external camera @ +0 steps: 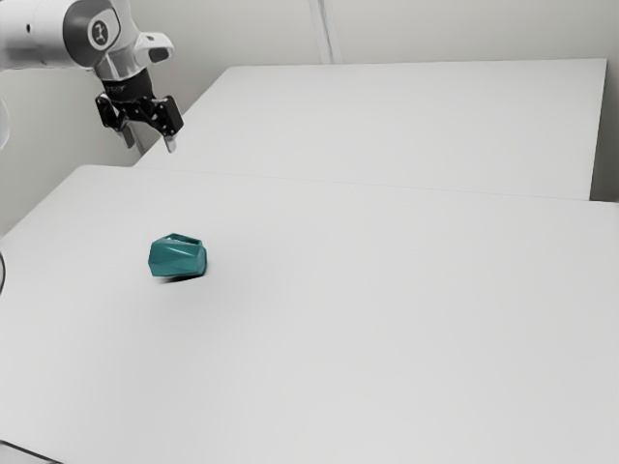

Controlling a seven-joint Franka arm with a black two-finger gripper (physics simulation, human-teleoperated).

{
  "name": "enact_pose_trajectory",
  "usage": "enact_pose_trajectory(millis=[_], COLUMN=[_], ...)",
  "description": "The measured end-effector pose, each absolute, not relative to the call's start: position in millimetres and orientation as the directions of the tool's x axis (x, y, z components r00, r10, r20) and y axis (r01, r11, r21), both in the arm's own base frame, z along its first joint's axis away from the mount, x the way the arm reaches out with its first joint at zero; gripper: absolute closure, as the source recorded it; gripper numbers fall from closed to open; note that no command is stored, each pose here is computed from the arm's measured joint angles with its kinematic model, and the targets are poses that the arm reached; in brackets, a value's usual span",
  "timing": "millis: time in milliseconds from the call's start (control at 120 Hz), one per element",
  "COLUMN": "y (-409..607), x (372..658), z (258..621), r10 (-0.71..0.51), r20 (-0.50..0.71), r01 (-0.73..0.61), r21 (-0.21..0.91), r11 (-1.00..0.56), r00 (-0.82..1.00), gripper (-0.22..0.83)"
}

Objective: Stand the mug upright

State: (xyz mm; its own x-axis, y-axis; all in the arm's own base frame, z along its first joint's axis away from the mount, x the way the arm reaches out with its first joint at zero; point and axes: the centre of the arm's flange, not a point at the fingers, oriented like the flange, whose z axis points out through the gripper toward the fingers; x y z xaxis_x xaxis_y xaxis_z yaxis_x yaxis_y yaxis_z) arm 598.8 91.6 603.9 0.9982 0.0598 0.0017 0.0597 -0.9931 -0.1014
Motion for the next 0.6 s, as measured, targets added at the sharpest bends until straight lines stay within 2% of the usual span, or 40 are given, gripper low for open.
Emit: enact_pose_trajectory(millis=[100, 275, 375, 508, 600], y=[91.8, 100.6, 135.8, 210.2, 243.7], x=[596.3, 575.5, 566.8, 551.8, 553.2], z=[606.3, 620.4, 600.4, 566.6, 536.8], r10=[0.060, 0.081, 0.159, 0.325, 0.398], r20=[0.005, 0.033, 0.029, 0.011, -0.016], r01=[0.060, 0.084, 0.159, 0.320, 0.390], r21=[-0.097, -0.082, -0.007, 0.148, 0.235], r11=[-0.993, -0.993, -0.987, -0.936, -0.890], r00=[0.998, 0.996, 0.987, 0.946, 0.917], gripper=[0.02, 0.02, 0.02, 0.02, 0.02])
